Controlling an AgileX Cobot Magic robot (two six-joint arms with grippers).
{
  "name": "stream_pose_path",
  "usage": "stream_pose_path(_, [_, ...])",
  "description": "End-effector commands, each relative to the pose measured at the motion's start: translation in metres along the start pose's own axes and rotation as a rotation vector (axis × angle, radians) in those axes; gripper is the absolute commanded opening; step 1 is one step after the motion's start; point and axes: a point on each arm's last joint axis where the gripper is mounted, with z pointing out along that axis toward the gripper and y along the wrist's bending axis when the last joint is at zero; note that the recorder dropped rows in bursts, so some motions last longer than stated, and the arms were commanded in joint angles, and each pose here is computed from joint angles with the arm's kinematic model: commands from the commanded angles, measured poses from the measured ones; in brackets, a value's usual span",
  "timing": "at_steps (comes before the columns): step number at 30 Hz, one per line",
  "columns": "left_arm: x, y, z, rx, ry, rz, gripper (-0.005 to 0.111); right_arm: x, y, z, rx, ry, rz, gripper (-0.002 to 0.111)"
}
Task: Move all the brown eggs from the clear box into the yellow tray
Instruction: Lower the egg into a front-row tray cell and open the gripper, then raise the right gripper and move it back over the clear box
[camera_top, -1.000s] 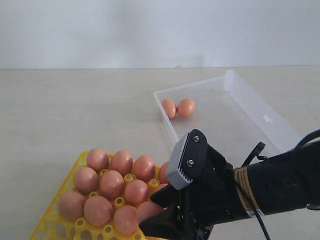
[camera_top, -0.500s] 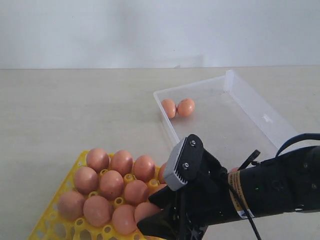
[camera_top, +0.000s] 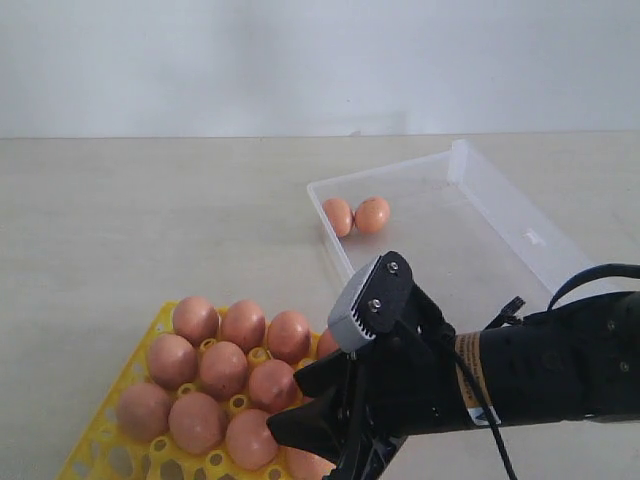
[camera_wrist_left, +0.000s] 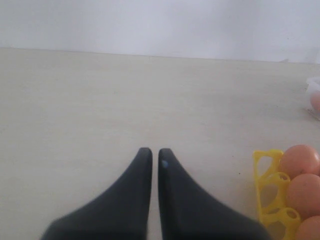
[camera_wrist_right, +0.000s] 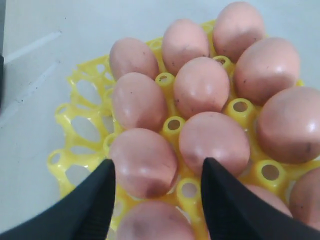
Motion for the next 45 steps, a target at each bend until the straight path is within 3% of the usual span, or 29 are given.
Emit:
stream_pose_path(1, [0.001, 0.000, 0.000, 0.001, -0.005, 0.004, 0.004, -0.002, 0.001, 0.001, -0.011, -0.018, -0.006, 0.046])
stream_pose_path(5, [0.001, 0.000, 0.000, 0.001, -0.005, 0.004, 0.004, -0.006, 0.001, 0.001, -0.019, -0.068, 0.021, 0.046])
stream_pose_path(9, [0.001, 0.000, 0.000, 0.001, -0.005, 0.004, 0.004, -0.018, 0.009, -0.001, -0.112, -0.193, 0.034, 0.045])
stream_pose_path(11, [0.001, 0.000, 0.000, 0.001, -0.005, 0.004, 0.004, -0.023, 0.013, -0.003, -0.151, -0.239, 0.044, 0.037])
stream_pose_path(15, [0.001, 0.000, 0.000, 0.001, -0.005, 0.004, 0.004, -0.037, 0.009, 0.002, -0.184, -0.209, 0.147, 0.007])
stream_pose_path(16, [0.001, 0.000, 0.000, 0.001, -0.005, 0.004, 0.004, -0.041, 0.009, 0.004, -0.198, -0.188, 0.129, -0.001])
stream_pose_path(18, [0.001, 0.000, 0.000, 0.001, -0.005, 0.004, 0.004, -0.063, 0.004, 0.009, -0.206, -0.157, -0.012, 0.000])
stream_pose_path(20, [0.001, 0.000, 0.000, 0.001, -0.005, 0.004, 0.004, -0.095, -0.015, 0.014, -0.057, -0.149, -0.073, 0.000])
stream_pose_path(21, [0.001, 0.000, 0.000, 0.001, -0.005, 0.004, 0.004, -0.116, -0.037, 0.013, 0.152, -0.120, -0.026, 0.000])
stream_pose_path(22, [0.001, 0.000, 0.000, 0.001, -0.005, 0.004, 0.004, -0.123, -0.047, 0.011, 0.253, -0.110, 0.033, 0.000])
stream_pose_path(23, [0.001, 0.000, 0.000, 0.001, -0.005, 0.004, 0.004, -0.136, -0.069, 0.001, 0.497, -0.089, 0.116, 0.000])
stream_pose_path(24, [0.001, 0.000, 0.000, 0.001, -0.005, 0.004, 0.004, -0.139, -0.075, -0.004, 0.579, -0.078, 0.123, 0.000])
stream_pose_path(25, [0.001, 0.000, 0.000, 0.001, -0.005, 0.004, 0.004, -0.144, -0.087, -0.014, 0.746, -0.043, 0.115, 0.000])
stream_pose_path(26, [0.001, 0.000, 0.000, 0.001, -0.005, 0.004, 0.004, -0.147, -0.094, -0.023, 0.858, -0.003, 0.095, 0.000])
stream_pose_path(28, [0.001, 0.000, 0.000, 0.001, -0.005, 0.004, 0.004, -0.150, -0.103, -0.033, 0.966, 0.049, 0.116, 0.000])
stream_pose_path(30, [0.001, 0.000, 0.000, 0.001, -0.005, 0.004, 0.004, -0.148, -0.121, -0.038, 0.973, 0.089, 0.172, 0.000])
stream_pose_path(33, [0.001, 0.000, 0.000, 0.001, -0.005, 0.004, 0.004, -0.139, -0.167, -0.047, 0.932, 0.199, 0.430, 0.000])
stream_pose_path(36, [0.001, 0.000, 0.000, 0.001, -0.005, 0.004, 0.004, -0.132, -0.193, -0.049, 0.727, 0.340, 0.559, 0.000])
stream_pose_path(40, [0.001, 0.000, 0.000, 0.001, -0.005, 0.004, 0.004, -0.132, -0.217, -0.055, 0.539, 0.342, 0.704, 0.000])
stream_pose_path(45, [0.001, 0.000, 0.000, 0.001, -0.005, 0.004, 0.004, -0.135, -0.231, -0.056, 0.539, 0.329, 0.662, 0.000])
